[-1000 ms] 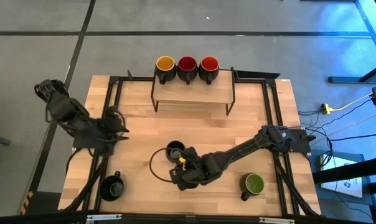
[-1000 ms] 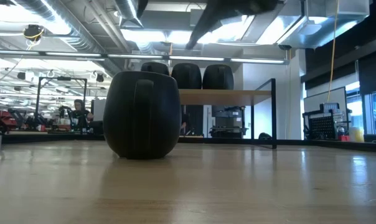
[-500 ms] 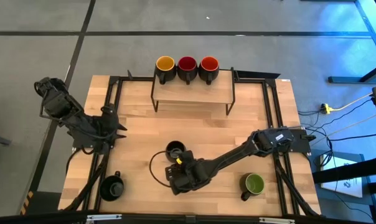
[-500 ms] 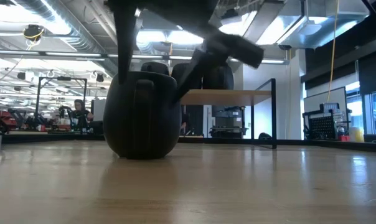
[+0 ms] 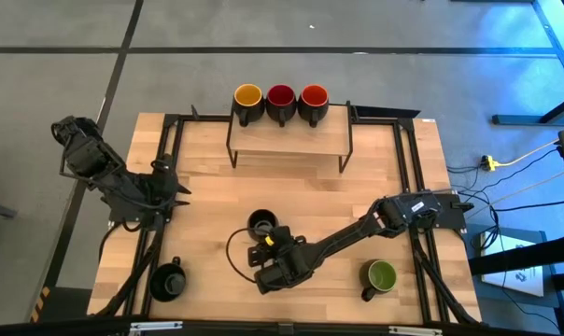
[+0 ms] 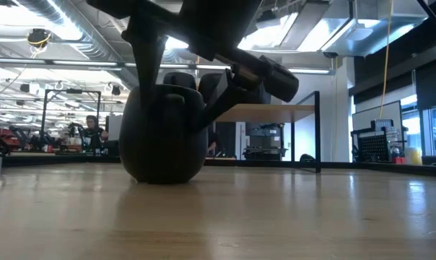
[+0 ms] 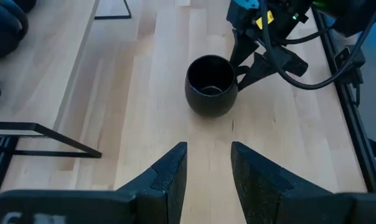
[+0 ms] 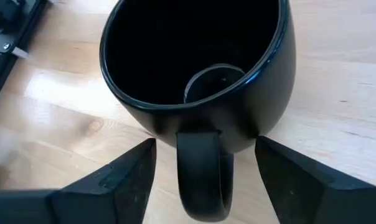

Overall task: Place coffee mugs
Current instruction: Put the top black mug on the shelf

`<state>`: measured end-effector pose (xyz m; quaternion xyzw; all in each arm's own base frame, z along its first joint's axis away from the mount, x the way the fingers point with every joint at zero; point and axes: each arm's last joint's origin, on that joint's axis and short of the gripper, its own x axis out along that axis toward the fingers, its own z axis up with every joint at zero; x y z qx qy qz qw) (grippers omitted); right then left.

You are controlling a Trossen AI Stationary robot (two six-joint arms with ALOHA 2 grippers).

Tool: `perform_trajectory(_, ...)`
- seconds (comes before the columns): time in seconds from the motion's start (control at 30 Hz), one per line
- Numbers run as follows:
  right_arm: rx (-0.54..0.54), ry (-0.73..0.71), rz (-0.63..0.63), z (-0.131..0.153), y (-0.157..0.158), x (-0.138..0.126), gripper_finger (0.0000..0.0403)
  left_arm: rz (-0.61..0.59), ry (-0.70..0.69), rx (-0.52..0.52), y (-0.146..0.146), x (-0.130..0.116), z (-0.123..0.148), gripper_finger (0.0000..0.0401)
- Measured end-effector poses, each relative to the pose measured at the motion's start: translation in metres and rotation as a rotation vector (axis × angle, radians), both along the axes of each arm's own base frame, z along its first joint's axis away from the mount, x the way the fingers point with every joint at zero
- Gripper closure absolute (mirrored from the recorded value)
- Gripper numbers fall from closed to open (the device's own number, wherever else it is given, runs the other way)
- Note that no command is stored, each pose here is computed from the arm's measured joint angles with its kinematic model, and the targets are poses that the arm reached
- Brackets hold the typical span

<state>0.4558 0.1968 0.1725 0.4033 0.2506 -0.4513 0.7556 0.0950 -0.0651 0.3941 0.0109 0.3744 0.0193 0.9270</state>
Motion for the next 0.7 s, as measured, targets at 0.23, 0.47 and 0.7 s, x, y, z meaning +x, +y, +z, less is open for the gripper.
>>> perform_trajectory(0.23,-0.034,0.013,0.0,0.0,-0.001,-0.001,0.0225,0.001,-0.001,0.002,0.0,0.0,0.0,0.0282)
perform_trajectory(0.47,-0.034,0.068,0.045,-0.015,0.001,0.001,0.0306,0.001,0.0,0.001,0.0,0.0,0.0,0.0282)
perform_trajectory(0.7,-0.037,0.094,0.072,-0.023,0.003,0.001,0.0357,0.0,0.0,0.0,0.0,0.0,0.0,0.0282)
